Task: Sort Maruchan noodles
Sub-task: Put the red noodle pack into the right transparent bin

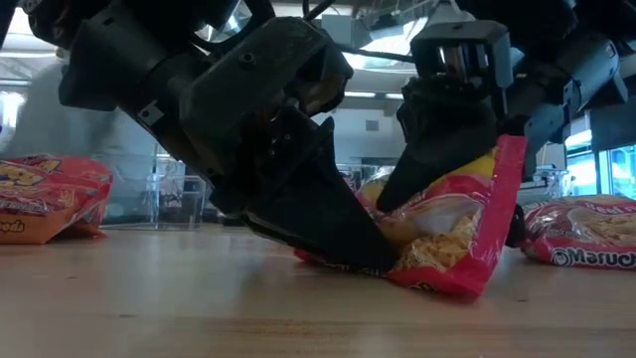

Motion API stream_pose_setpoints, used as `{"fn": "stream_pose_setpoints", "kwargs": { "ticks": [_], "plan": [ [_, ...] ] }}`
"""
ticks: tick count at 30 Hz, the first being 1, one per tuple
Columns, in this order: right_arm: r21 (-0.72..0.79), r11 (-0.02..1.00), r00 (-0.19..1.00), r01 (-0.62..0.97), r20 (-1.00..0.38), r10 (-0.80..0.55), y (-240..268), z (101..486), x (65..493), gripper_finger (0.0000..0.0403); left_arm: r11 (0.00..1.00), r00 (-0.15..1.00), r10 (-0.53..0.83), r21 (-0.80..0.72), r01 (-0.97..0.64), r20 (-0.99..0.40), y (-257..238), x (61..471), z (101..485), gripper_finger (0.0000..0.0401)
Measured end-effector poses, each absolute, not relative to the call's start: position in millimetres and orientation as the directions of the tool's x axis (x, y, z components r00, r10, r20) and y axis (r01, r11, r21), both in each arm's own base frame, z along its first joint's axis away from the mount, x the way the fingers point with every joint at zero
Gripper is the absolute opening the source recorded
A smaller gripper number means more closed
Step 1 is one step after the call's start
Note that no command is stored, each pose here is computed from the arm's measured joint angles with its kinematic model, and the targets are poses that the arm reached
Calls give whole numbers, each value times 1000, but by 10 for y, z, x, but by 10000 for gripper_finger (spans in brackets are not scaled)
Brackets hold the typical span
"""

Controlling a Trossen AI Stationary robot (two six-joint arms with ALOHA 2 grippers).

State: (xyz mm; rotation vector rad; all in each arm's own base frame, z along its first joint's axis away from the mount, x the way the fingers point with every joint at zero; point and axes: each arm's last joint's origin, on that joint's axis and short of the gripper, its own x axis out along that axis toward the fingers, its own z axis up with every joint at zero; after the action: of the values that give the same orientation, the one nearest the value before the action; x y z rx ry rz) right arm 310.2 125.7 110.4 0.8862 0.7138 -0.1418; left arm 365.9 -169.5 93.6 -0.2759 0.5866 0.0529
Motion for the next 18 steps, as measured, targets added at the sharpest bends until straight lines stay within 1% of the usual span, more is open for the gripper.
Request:
{"fn": "stream_pose_setpoints", "kwargs": {
  "ticks": [4, 7, 9, 13, 18],
  "plan": [
    [635, 688, 769, 353, -615, 173, 1260, 1116, 3109, 149, 968, 828, -28, -222, -117, -560, -1689, 3643, 996, 82],
    [602, 736, 770, 309, -613, 178, 1266, 1133, 3104, 111, 973, 812, -28, -202, -111, -583, -1696, 3591, 1106, 82],
    [574, 772, 764, 274, -618, 188, 1261, 1166, 3090, 105, 977, 791, -22, -180, -112, -612, -1693, 3534, 1196, 82],
    [514, 833, 769, 207, -612, 186, 1231, 1322, 3048, 114, 986, 739, -8, -127, -105, -674, -1691, 3390, 1365, 82],
    [437, 881, 778, 179, -611, 145, 1036, 1654, 2958, 109, 994, 681, -80, -112, -2, -728, -1692, 3284, 1495, 82]
  ]
}}
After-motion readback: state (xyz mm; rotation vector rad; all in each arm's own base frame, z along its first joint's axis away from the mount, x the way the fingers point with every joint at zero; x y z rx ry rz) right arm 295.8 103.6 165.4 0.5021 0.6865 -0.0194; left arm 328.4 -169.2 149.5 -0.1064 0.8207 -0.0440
